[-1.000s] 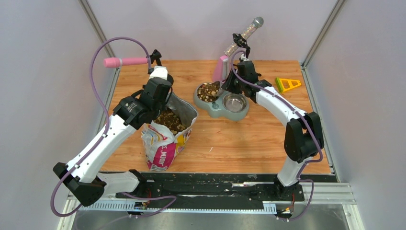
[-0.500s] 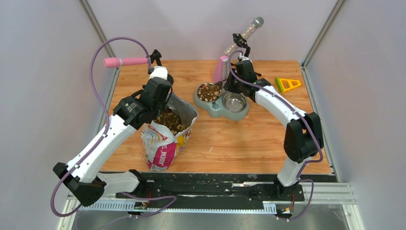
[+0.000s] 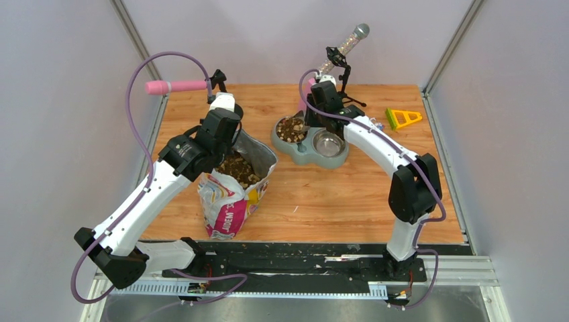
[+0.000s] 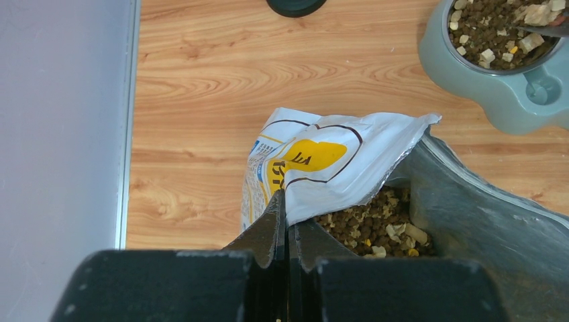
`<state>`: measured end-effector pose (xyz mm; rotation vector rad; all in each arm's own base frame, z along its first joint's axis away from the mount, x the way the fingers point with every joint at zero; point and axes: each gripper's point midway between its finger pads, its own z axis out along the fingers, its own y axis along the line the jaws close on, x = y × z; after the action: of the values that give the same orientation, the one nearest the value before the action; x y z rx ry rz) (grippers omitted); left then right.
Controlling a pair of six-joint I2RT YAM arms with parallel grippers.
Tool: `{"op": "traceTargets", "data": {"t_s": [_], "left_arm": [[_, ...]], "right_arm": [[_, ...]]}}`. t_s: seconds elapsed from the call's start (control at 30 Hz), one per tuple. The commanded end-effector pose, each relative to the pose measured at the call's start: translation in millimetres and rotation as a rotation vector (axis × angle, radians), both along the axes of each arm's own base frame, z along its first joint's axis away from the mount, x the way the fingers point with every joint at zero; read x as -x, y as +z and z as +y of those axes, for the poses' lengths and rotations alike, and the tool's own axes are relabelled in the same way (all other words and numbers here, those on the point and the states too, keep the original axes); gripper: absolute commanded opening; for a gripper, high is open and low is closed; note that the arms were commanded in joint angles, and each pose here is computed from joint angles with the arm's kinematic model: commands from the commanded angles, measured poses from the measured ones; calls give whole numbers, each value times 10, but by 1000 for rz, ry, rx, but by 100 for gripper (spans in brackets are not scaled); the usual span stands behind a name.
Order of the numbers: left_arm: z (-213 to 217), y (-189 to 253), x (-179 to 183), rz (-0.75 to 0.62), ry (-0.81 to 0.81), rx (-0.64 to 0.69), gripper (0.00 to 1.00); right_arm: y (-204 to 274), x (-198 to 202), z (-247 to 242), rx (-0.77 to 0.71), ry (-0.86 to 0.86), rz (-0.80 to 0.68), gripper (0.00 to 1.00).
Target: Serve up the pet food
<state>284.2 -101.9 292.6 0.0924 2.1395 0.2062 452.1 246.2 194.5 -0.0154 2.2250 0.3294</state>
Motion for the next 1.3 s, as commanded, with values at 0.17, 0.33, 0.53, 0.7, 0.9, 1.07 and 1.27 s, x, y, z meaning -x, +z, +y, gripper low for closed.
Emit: {"op": "traceTargets", "data": {"t_s": [0.17,0.33,0.53,0.7,0.9,1.07,1.27], "left_arm": [[-22,584,-132,-223,41,139,0],[-18,584,-133,-224,42,137,0],[-24,580,-135,-223,39,134,0],[-14,591,-132,-227,41,135,0],[-6,600,-128,-230,41,133,0],[3,602,-125,-231,44,132,0],[15,621,-117,-237,47,134,0]], "right_arm": [[265,-118,55,21,-7,-77,0],[324,-100,-67,72,-24,-101,0],[408,-63,-65,73,-3,-113,0],[475,-55,-117,92,-18,-126,0],[606,0,-183,107,-24,-145,0],[657,27,-147,97,3,-150,0],[602,24,43,82,62,-133,0]]}}
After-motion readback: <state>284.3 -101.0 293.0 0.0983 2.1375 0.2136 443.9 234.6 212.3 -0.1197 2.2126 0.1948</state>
